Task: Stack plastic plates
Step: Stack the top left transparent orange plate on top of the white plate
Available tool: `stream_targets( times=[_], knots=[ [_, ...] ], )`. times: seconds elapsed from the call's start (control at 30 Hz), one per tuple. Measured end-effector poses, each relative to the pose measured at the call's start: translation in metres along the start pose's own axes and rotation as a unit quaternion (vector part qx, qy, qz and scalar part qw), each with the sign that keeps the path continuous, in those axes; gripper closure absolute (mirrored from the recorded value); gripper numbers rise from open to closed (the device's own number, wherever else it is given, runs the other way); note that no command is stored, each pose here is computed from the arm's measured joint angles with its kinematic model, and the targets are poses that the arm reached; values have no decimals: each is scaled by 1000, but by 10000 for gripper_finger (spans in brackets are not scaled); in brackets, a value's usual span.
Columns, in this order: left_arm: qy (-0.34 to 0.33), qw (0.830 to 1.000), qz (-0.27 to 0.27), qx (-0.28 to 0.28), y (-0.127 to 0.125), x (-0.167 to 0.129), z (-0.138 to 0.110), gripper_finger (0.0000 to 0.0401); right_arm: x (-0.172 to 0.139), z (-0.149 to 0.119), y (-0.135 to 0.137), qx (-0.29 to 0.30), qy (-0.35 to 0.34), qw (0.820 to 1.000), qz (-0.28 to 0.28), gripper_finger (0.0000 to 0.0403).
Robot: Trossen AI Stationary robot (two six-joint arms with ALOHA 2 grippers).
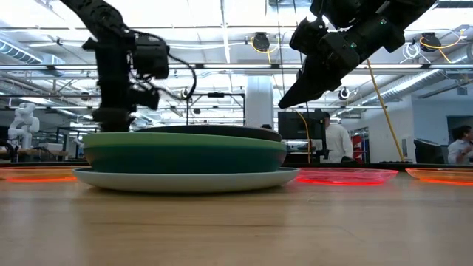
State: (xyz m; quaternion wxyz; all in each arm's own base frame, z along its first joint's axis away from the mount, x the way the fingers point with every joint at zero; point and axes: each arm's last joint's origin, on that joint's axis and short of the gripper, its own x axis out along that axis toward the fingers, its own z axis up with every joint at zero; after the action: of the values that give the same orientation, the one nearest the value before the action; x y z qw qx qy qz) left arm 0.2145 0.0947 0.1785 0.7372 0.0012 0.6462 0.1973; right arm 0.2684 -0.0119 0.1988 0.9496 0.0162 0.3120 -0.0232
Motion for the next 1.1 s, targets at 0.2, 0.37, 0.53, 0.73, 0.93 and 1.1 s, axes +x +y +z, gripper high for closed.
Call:
stream_targets(
  times=[0.2, 0.37, 0.53, 0.73, 0.93, 1.1],
  knots=[
    [-6, 993, -80, 83, 3, -19, 9, 244, 0, 0, 0, 0, 0, 1000, 0, 305],
    [-13, 977, -148, 156, -3, -16, 4, 244, 0, 0, 0, 0, 0, 1000, 0, 305],
    [-4, 972, -175, 156, -9, -12, -2, 244, 0, 0, 0, -2, 0, 1000, 0, 305],
    [-3, 973, -183, 143, -15, -10, 0, 244, 0, 0, 0, -6, 0, 1000, 0, 305],
    [29, 970, -186, 153, -22, -2, 0, 244, 0, -1, 0, -6, 3, 1000, 0, 305],
    [54, 968, -179, 167, -26, 1, -2, 244, 0, -1, 0, -6, 3, 1000, 0, 305]
  ],
)
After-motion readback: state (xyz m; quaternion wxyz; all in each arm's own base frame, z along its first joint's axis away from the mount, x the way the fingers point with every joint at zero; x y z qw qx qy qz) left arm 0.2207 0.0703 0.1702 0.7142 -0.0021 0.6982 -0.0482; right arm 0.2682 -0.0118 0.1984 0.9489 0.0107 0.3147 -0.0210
